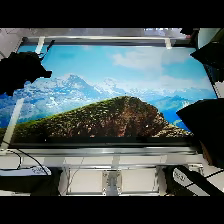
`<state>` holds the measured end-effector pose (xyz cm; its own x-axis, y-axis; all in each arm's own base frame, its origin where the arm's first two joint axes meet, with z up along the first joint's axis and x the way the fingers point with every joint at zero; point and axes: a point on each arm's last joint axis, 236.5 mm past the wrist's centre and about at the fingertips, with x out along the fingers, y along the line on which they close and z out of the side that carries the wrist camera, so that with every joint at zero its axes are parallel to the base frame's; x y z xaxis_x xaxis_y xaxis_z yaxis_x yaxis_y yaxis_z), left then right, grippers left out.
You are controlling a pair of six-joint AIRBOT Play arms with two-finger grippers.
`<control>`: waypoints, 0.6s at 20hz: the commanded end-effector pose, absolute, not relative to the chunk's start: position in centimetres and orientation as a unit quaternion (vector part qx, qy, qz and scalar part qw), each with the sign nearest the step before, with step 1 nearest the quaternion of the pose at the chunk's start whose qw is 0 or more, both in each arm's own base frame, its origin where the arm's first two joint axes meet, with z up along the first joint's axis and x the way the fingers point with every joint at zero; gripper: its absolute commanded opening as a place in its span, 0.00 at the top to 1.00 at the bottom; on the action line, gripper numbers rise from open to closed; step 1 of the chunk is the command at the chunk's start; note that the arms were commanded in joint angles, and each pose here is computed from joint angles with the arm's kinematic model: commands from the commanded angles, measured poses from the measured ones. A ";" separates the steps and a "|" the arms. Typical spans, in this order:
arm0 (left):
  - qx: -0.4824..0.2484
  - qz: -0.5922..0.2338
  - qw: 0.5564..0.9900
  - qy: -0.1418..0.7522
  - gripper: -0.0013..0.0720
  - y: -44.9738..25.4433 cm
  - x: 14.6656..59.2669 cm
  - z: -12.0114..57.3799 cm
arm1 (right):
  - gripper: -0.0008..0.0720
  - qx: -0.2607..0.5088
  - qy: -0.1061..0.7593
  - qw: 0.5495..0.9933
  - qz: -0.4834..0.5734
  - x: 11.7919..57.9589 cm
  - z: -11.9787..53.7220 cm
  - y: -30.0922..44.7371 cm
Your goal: Fold the clothes and pants, and hang the long-sleeved shirts on hangers.
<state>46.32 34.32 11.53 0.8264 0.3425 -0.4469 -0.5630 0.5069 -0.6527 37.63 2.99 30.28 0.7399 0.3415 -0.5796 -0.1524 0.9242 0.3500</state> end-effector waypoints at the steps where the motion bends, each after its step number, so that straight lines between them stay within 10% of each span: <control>1: -0.316 0.228 0.910 0.142 0.01 33.0 53.5 8.3 | 0.46 0.180 0.335 0.917 0.120 37.8 30.5 3.0; 6: 0.046 0.144 0.961 0.231 0.01 26.0 62.6 6.5 | 0.46 0.228 0.340 0.907 0.103 37.8 30.5 3.0; 12: 0.141 0.168 0.892 0.396 0.01 27.1 61.5 0.4 | 0.46 0.240 0.342 0.903 0.098 37.8 30.5 3.0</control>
